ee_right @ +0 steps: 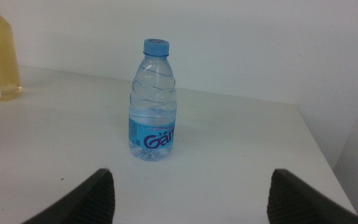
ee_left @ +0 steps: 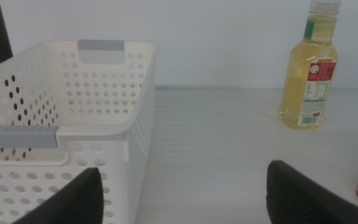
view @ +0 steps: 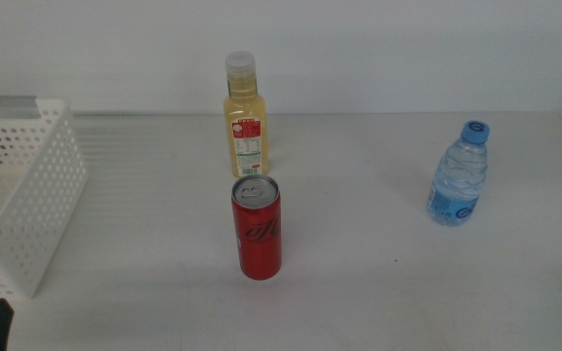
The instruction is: Use arms to grab the bottles and put them into the dustbin to the left of the table.
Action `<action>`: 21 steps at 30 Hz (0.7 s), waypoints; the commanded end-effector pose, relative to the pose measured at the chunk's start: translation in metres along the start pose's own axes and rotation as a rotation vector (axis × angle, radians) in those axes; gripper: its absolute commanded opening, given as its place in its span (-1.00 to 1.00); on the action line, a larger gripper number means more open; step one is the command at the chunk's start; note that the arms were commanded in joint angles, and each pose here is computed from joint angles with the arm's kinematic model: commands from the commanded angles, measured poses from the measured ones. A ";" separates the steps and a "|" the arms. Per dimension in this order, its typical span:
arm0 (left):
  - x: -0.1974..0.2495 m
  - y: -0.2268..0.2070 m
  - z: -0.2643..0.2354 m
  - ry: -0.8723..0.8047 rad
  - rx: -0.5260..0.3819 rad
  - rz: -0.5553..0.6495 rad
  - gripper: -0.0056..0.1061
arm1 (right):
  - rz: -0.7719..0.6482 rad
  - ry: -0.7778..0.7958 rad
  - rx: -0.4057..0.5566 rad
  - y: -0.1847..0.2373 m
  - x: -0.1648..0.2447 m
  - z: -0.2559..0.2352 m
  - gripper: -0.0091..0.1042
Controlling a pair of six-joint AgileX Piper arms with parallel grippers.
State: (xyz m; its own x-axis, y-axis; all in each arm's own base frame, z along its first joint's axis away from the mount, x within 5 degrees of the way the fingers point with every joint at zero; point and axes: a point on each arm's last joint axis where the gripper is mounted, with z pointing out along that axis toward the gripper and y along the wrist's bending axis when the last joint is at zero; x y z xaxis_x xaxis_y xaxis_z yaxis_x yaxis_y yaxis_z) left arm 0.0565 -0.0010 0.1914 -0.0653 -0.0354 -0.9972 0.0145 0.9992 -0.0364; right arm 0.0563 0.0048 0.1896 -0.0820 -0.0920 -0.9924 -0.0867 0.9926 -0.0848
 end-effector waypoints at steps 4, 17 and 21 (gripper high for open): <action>-0.005 -0.003 0.000 -0.068 0.054 -0.008 0.57 | -0.010 -0.117 0.022 -0.002 -0.012 -0.003 0.29; -0.020 -0.029 0.046 -0.139 0.271 -0.009 0.57 | -0.010 -0.117 0.022 -0.002 -0.012 -0.003 0.29; -0.013 -0.043 0.056 -0.102 0.368 0.000 0.57 | -0.010 -0.117 0.022 -0.002 -0.012 -0.003 0.29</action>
State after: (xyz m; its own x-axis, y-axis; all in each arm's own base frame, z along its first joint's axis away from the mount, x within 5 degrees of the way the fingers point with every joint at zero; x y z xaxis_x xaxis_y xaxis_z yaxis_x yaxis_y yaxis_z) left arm 0.1103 -0.0388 0.1982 -0.0338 -0.0156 -0.9993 0.3348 0.9419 -0.0260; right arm 0.0563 0.0048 0.1896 -0.0820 -0.0920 -0.9924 -0.0867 0.9926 -0.0848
